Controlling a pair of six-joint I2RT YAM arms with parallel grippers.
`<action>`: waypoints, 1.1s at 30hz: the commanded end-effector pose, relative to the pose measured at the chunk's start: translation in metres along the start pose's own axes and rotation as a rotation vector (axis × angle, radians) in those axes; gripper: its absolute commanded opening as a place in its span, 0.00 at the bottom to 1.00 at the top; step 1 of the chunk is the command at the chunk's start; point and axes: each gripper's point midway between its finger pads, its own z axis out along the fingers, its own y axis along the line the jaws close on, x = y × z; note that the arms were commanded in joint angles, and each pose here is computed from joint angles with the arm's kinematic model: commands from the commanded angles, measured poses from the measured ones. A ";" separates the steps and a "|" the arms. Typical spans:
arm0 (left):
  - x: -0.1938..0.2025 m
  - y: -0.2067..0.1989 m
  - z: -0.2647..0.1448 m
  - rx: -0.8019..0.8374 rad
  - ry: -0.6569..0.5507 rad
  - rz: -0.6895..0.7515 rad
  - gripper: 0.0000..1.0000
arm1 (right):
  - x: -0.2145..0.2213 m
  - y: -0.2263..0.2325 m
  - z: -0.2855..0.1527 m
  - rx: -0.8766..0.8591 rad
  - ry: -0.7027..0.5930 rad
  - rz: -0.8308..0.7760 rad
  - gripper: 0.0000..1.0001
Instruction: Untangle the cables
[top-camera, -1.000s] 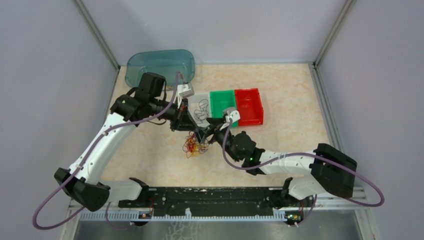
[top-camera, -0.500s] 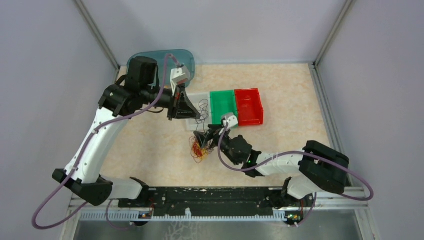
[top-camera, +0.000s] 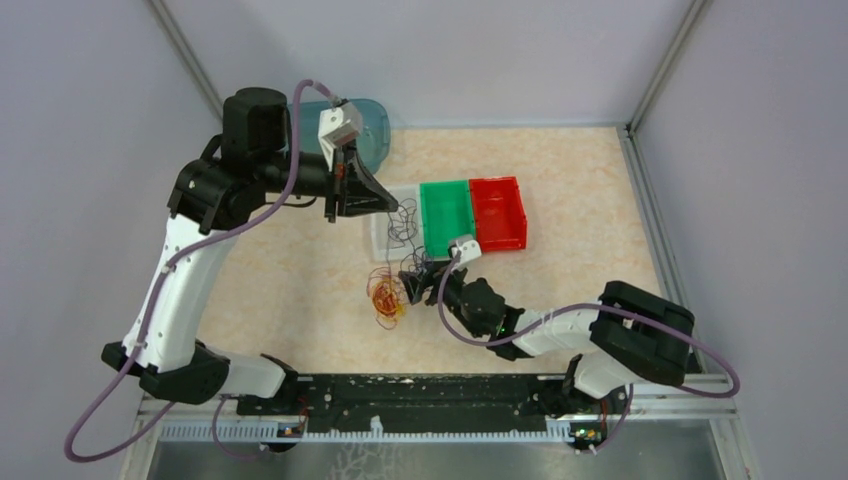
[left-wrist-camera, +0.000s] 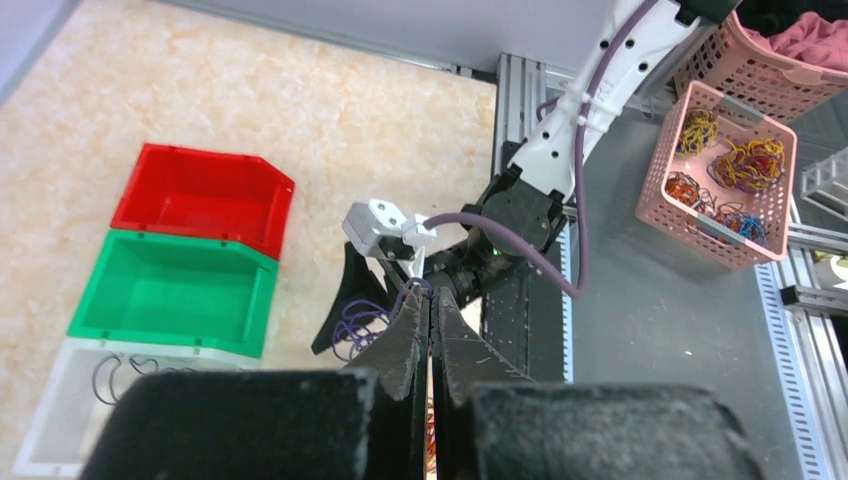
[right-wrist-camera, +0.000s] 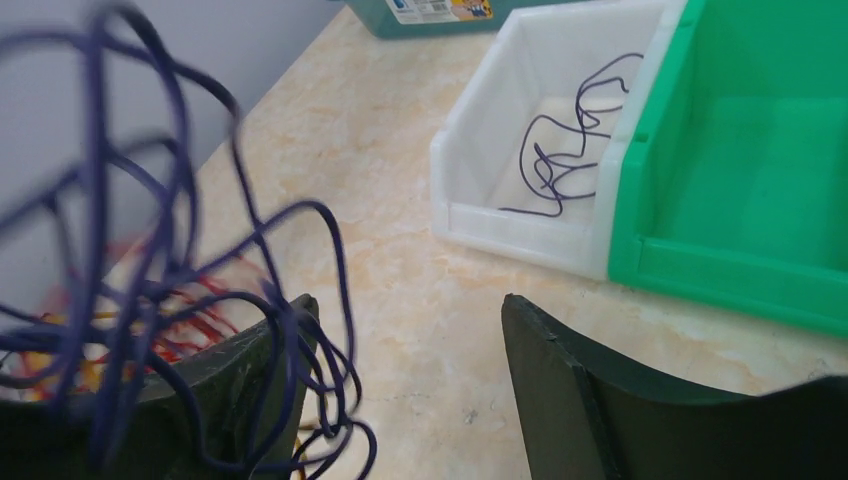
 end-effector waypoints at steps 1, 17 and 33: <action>-0.030 -0.011 -0.009 -0.011 -0.064 0.072 0.00 | 0.015 -0.007 -0.006 0.026 0.020 0.031 0.67; -0.101 -0.016 -0.046 -0.209 -0.246 0.293 0.00 | 0.040 -0.023 -0.013 0.069 0.074 0.058 0.33; -0.220 -0.018 -0.156 -0.750 -0.647 0.679 0.00 | 0.069 -0.058 -0.043 0.161 0.116 0.153 0.36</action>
